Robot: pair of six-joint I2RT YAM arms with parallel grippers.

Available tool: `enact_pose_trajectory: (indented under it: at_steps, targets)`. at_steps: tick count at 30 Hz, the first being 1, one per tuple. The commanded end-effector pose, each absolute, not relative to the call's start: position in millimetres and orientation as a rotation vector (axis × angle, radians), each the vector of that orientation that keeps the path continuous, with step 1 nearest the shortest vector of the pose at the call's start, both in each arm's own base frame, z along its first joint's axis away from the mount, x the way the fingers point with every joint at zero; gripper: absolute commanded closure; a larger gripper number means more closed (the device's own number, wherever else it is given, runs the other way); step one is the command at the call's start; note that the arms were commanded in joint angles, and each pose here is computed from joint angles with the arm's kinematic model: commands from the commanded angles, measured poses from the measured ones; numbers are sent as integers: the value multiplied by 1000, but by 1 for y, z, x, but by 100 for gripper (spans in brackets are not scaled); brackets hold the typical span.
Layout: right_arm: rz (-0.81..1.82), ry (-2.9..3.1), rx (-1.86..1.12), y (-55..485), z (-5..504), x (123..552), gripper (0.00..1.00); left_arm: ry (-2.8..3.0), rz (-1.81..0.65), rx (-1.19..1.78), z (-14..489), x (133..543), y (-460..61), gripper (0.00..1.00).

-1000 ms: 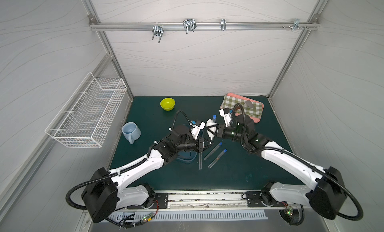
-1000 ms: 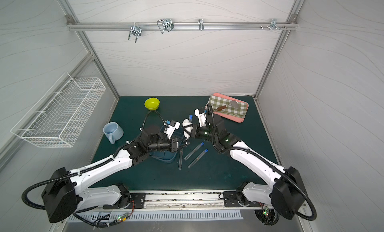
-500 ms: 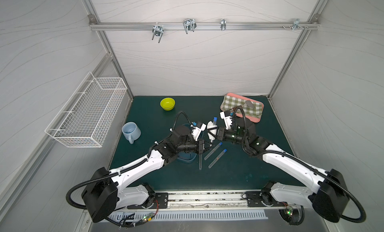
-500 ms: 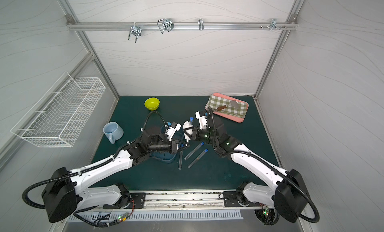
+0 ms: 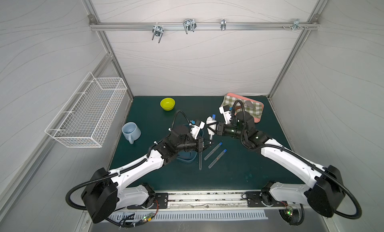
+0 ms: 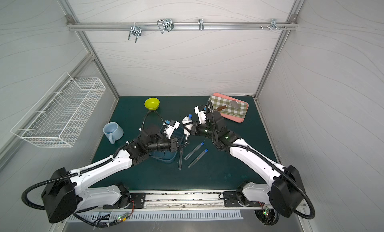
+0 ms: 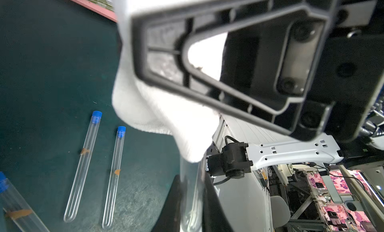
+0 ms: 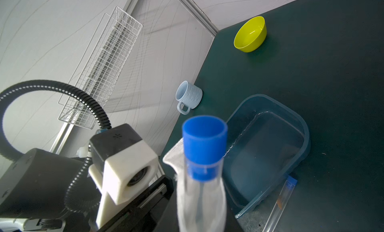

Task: Wipe the exteriors of test tubes
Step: Wipe the dirt from the test tube.

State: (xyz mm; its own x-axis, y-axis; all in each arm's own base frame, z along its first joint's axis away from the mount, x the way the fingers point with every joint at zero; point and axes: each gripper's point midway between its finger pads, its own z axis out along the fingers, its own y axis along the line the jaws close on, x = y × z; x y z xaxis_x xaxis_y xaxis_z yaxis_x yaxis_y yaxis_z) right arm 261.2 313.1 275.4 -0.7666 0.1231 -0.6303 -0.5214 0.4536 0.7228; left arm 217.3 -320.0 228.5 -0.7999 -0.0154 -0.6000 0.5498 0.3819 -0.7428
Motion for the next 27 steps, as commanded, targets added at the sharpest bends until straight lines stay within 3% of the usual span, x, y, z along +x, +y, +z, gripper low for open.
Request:
enact_pose_trajectory:
  at_steps: [1,10,20,27]
  targets:
    - [1318,2106,-313,307,266,259,79,2021,-1462,475,257,218,-321,93]
    - [1344,2182,-287,312,233,218,79,2027,-1459,473,255,219,-322,93]
    - [1297,2110,-320,307,267,267,79,2015,-1473,481,258,217,-321,93]
    - [1329,2140,-335,317,256,243,79,2010,-1471,479,259,216,-320,93]
